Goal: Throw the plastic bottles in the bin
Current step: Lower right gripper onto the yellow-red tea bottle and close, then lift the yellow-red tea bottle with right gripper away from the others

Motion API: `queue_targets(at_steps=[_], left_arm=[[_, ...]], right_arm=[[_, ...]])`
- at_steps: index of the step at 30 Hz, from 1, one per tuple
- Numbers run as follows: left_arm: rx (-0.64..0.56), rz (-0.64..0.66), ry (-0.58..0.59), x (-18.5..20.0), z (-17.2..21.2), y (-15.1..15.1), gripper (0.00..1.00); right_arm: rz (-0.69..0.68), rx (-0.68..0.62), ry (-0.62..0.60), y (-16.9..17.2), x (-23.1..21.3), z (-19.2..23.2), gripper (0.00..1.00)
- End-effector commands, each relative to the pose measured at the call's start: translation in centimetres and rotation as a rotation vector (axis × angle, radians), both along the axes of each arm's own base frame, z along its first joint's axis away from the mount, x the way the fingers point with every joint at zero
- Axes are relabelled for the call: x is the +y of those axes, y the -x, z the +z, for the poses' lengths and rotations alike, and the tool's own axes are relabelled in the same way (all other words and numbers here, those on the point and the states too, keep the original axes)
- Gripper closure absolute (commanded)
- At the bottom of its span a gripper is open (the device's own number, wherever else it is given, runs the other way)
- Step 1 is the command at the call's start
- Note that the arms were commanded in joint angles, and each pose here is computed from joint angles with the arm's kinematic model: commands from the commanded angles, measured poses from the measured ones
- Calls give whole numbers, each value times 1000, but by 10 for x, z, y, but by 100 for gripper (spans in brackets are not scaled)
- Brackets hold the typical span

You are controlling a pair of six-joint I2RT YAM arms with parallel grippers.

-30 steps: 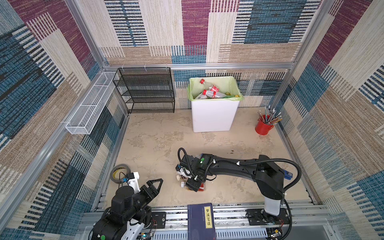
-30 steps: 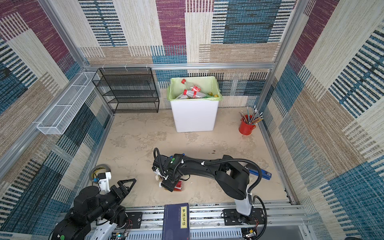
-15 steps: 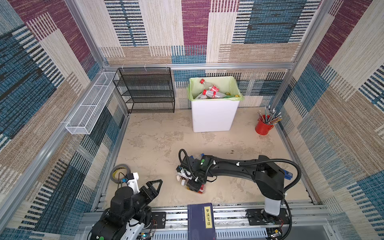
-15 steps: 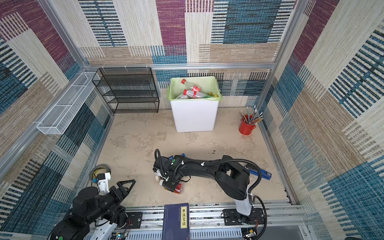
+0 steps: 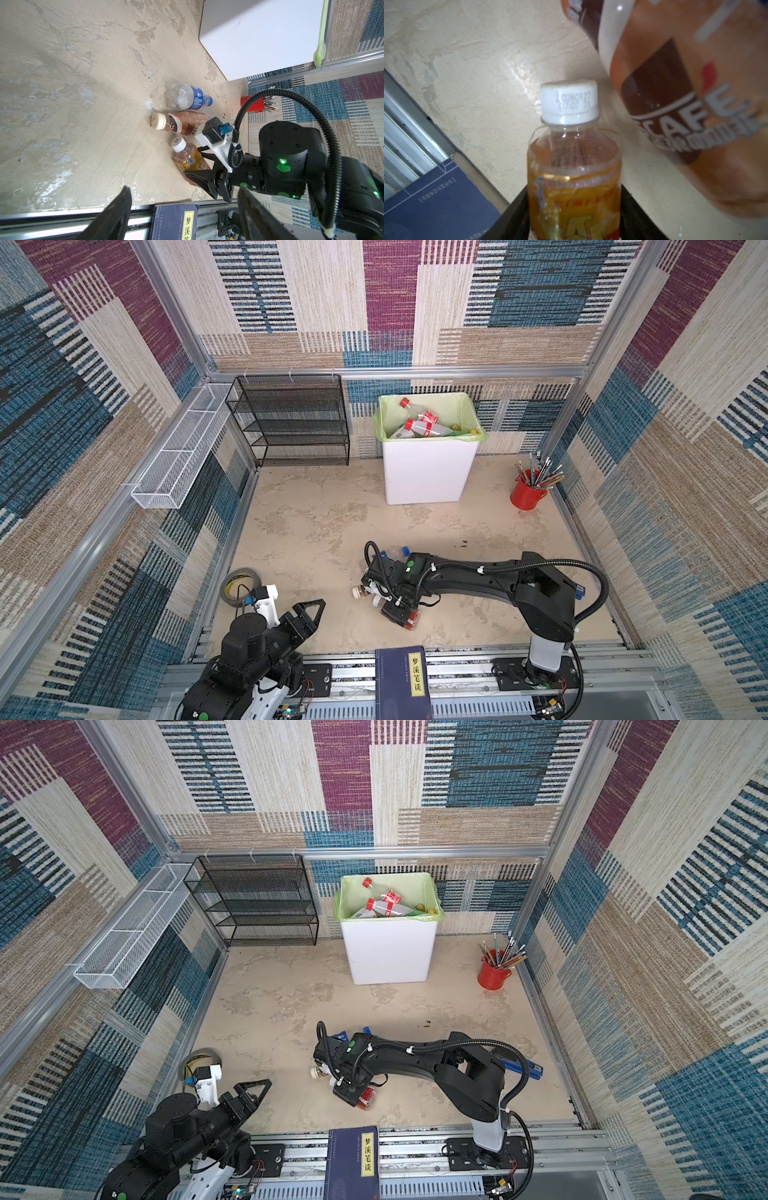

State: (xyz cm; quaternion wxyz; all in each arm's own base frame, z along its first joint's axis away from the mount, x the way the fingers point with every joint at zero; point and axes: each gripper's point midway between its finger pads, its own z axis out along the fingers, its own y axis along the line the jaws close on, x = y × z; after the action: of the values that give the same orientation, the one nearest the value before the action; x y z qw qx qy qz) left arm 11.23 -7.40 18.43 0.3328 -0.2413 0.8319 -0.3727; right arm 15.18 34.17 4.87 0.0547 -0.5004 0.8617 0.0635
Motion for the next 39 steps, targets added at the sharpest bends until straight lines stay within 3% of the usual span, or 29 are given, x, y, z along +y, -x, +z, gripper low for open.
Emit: queue_targets(at_steps=[1, 8, 14, 20, 29, 39], left_arm=[[-2, 2, -29, 3, -3, 0, 19], [-14, 5, -22, 2, -3, -4, 19], [-26, 11, -4, -1, -4, -12, 20], [-20, 13, 10, -6, -7, -22, 20], [15, 67, 33, -13, -11, -54, 20], [44, 143, 12, -15, -8, -95, 21]], right_arm=[[-32, -23, -24, -3, 1, 10, 42], [-159, -59, -150, -3, -3, 48, 48], [-364, -109, -396, -8, -10, 89, 52], [-669, -196, -669, -31, -32, 129, 57], [-1042, -268, -1040, -47, -93, 165, 58], [-1131, -295, -1124, -42, -131, 146, 59]])
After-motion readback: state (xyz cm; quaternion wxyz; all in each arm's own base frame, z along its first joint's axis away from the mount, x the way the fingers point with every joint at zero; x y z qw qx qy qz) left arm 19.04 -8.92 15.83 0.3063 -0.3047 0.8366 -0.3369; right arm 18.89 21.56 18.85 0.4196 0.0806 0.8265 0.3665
